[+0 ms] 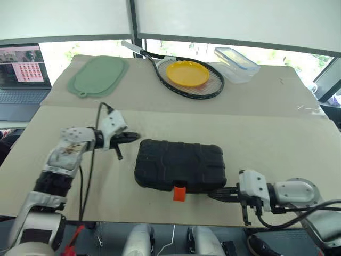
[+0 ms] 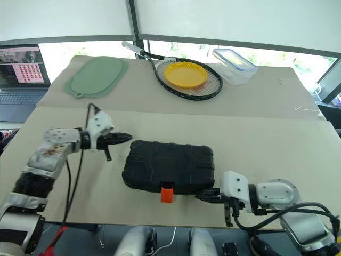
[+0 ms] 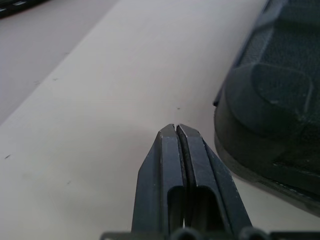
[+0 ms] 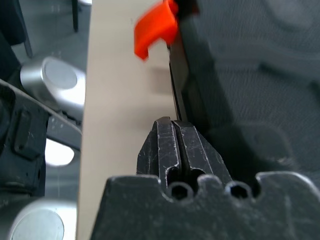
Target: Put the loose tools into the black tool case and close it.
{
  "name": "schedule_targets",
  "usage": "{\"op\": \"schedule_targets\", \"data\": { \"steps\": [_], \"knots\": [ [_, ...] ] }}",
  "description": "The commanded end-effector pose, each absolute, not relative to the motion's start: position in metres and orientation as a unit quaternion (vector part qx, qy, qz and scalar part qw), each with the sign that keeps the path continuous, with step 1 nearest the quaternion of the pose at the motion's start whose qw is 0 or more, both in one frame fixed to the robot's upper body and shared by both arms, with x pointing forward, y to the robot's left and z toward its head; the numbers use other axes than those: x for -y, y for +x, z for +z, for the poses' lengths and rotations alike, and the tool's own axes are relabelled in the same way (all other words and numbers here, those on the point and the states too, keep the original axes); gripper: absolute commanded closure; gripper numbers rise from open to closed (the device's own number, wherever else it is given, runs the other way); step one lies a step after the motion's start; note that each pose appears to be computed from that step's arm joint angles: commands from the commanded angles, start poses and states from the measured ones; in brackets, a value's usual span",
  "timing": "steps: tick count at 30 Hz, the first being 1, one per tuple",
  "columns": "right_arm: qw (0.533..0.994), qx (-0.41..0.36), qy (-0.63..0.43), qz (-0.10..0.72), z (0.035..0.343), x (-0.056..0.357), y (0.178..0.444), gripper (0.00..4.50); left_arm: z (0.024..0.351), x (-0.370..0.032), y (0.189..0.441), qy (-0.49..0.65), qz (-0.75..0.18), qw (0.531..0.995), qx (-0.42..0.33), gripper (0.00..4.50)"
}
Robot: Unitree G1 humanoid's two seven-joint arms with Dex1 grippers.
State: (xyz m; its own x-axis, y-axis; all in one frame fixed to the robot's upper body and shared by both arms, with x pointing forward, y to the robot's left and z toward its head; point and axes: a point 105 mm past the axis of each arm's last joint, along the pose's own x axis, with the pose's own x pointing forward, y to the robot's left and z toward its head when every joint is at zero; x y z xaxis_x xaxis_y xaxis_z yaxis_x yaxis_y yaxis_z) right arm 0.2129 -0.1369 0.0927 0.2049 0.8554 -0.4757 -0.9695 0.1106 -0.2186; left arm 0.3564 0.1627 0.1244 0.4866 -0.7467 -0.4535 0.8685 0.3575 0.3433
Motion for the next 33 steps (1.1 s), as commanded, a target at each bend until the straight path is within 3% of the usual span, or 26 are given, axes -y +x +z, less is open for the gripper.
{"op": "schedule_targets", "data": {
  "steps": [1,5,9,16,19,25,29,33],
  "knots": [
    [0.758,-0.111,-0.271,0.583,0.090,0.140,0.233,4.50,0.125,-0.148,0.355,0.305,-0.527,0.787,-0.095,4.46],
    [0.801,-0.093,-0.284,0.520,0.101,0.148,0.264,4.50,0.124,-0.146,0.321,0.307,-0.605,0.725,-0.119,4.46],
    [0.827,-0.085,-0.280,0.479,0.107,0.159,0.278,4.50,0.142,-0.153,0.314,0.298,-0.600,0.734,-0.114,4.46],
    [0.817,-0.095,-0.287,0.492,0.115,0.170,0.262,4.50,0.182,-0.167,0.328,0.294,-0.568,0.763,-0.093,4.46],
    [0.814,-0.097,-0.258,0.511,0.129,0.172,0.247,4.50,0.205,-0.142,0.319,0.268,-0.611,0.741,-0.078,4.46],
    [0.784,-0.098,-0.233,0.567,0.133,0.150,0.223,4.50,0.158,-0.102,0.304,0.330,-0.668,0.659,-0.103,4.46],
    [0.778,-0.087,-0.235,0.576,0.130,0.133,0.228,4.50,0.124,-0.096,0.312,0.383,-0.662,0.634,-0.115,4.46],
    [0.780,-0.089,-0.247,0.569,0.122,0.125,0.240,4.50,0.118,-0.095,0.315,0.385,-0.660,0.635,-0.111,4.46]
  ]
}}
